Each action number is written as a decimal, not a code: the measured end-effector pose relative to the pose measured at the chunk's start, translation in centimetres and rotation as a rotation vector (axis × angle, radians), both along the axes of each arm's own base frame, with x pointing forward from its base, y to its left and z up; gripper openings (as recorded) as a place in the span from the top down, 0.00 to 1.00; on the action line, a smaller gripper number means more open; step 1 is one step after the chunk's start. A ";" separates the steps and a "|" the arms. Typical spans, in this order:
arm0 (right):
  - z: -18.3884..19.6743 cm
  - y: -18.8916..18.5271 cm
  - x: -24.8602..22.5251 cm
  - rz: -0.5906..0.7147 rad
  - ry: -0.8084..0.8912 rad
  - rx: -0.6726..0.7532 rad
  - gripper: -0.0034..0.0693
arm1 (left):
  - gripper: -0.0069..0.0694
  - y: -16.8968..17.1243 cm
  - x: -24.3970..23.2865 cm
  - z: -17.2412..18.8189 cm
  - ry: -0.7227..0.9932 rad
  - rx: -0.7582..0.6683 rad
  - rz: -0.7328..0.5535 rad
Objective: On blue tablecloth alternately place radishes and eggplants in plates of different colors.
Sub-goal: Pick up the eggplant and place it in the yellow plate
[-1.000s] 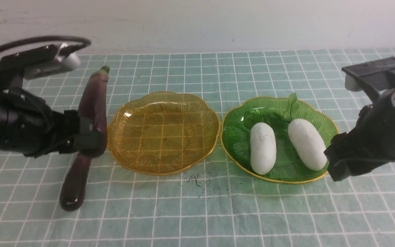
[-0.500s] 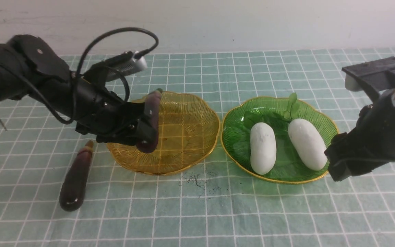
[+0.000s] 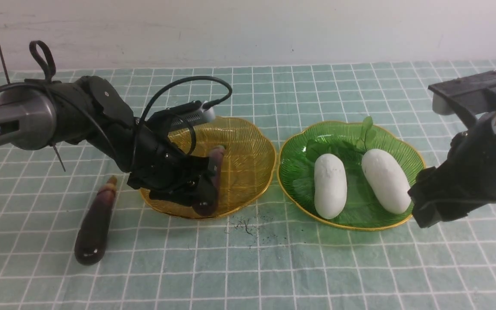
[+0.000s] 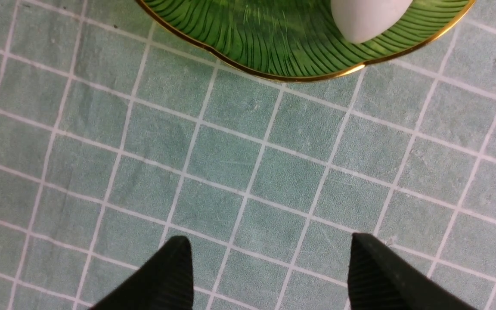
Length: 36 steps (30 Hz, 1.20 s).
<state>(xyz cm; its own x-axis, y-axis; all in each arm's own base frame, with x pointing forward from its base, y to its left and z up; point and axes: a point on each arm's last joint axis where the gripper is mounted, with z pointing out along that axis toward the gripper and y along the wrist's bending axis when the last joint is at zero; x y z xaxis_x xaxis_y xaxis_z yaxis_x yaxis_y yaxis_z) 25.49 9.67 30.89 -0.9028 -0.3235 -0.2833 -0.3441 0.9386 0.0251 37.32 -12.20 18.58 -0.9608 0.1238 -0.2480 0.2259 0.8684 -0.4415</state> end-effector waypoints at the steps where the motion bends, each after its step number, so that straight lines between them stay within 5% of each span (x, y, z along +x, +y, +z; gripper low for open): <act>1: 0.0 0.0 0.0 0.000 0.000 0.000 0.34 | 0.45 -0.1 -0.1 0.0 0.006 -0.001 -0.006; 26: 0.0 0.0 0.0 0.000 0.000 0.000 0.34 | 0.45 -1.2 -0.9 0.4 0.070 -0.013 -0.078; 28: 0.0 0.0 0.0 0.000 0.000 0.000 0.35 | 0.38 -1.3 -0.3 1.4 0.041 -0.021 -0.085; 32: 0.0 0.1 0.0 0.005 0.005 0.014 0.43 | 0.27 -1.7 0.7 3.6 -0.018 -0.040 -0.103; 36: 0.0 0.4 -0.2 0.039 0.012 0.041 0.64 | 0.23 -2.1 1.3 6.5 -0.043 -0.061 -0.157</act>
<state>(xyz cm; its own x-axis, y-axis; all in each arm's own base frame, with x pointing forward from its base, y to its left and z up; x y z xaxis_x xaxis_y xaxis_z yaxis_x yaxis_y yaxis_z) 25.33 10.11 30.91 -0.8932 -0.3473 -0.2857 -0.3803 0.9224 0.0675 38.63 -14.27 25.06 -0.9193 0.2551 -0.2998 0.3764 0.7925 -0.4798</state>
